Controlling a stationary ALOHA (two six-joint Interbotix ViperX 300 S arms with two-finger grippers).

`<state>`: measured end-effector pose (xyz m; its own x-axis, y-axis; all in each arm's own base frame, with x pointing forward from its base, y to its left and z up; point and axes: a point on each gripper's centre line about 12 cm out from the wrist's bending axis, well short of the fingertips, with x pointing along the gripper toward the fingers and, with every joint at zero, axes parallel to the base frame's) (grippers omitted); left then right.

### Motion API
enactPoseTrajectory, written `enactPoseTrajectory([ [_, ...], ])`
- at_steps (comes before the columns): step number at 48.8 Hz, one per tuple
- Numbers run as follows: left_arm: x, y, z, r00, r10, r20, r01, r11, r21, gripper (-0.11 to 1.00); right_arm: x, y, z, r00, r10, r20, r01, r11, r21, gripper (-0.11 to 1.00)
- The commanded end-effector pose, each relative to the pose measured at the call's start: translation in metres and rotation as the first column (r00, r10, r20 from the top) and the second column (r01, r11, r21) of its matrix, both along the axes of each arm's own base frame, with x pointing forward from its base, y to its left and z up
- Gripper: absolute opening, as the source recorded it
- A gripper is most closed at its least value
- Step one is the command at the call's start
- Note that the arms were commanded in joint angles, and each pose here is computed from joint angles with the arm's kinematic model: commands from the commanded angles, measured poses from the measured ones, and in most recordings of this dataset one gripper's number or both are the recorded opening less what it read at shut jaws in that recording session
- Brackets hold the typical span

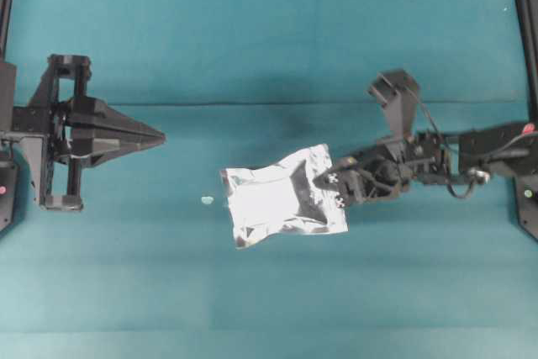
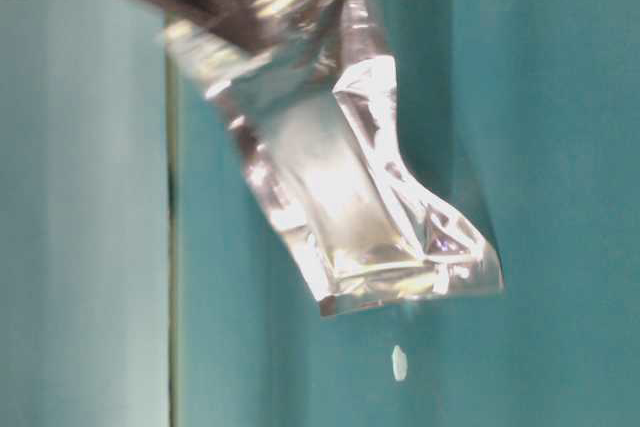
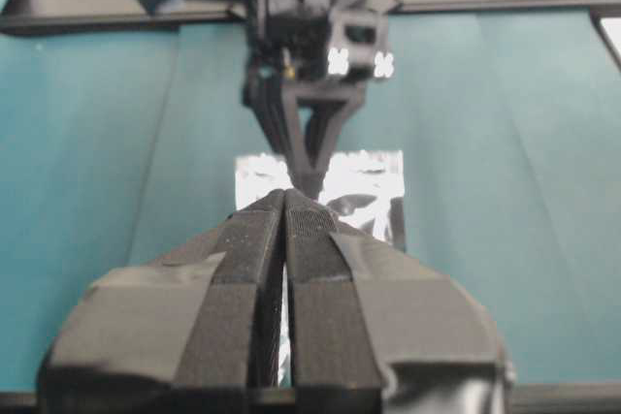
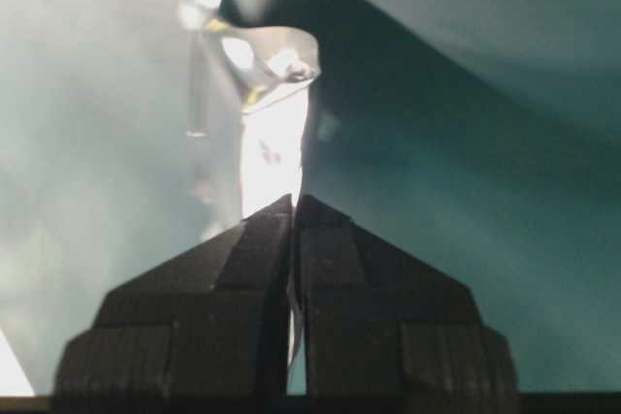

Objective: Hand over the silver zip bag and make it stand upright.
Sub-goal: 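Lift the bag with the right gripper and swing it upright toward center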

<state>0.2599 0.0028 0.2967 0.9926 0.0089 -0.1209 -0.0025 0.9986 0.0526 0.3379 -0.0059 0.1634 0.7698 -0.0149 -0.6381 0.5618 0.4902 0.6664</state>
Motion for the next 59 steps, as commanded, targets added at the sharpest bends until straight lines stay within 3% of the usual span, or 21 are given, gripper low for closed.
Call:
enactPoseTrajectory([
  [1,-0.001,0.000,0.006,1.000,-0.002,0.020,0.002,1.000,-0.003,0.00,0.008,0.002,0.034,0.996,0.083,-0.009,-0.084,0.995,-0.061,0.01],
  [10,-0.002,0.000,0.006,1.000,-0.002,0.021,0.002,1.000,-0.001,0.00,0.014,0.002,0.077,0.964,0.221,-0.145,-0.241,0.960,-0.143,0.01],
  [23,-0.005,0.000,0.006,1.000,-0.001,0.009,0.001,1.000,-0.004,0.00,0.027,0.003,0.111,0.917,0.329,-0.227,-0.374,0.906,-0.197,0.01],
  [29,-0.009,0.000,0.008,1.000,-0.001,0.018,0.001,1.000,-0.004,0.00,0.033,0.006,0.119,0.874,0.390,-0.290,-0.455,0.866,-0.206,0.01],
  [37,-0.015,-0.001,0.010,0.999,-0.001,0.035,0.001,1.000,-0.007,0.00,0.039,0.009,0.125,0.786,0.468,-0.403,-0.571,0.800,-0.186,0.01],
  [42,-0.017,-0.001,0.011,0.999,0.000,0.040,0.001,1.000,-0.009,0.00,0.047,0.010,0.127,0.724,0.514,-0.459,-0.640,0.749,-0.172,0.01],
  [45,-0.019,-0.001,0.010,0.999,0.000,0.042,0.000,1.000,-0.015,0.00,0.053,0.011,0.128,0.684,0.546,-0.485,-0.686,0.708,-0.171,0.01],
  [55,-0.021,0.000,0.008,0.999,0.008,0.039,-0.006,0.999,-0.051,0.00,0.074,0.011,0.135,0.599,0.608,-0.521,-0.781,0.588,-0.211,0.01],
  [59,-0.022,0.000,0.003,1.000,0.010,0.026,-0.008,0.999,-0.053,0.00,0.080,0.010,0.131,0.567,0.619,-0.544,-0.804,0.558,-0.205,0.01],
])
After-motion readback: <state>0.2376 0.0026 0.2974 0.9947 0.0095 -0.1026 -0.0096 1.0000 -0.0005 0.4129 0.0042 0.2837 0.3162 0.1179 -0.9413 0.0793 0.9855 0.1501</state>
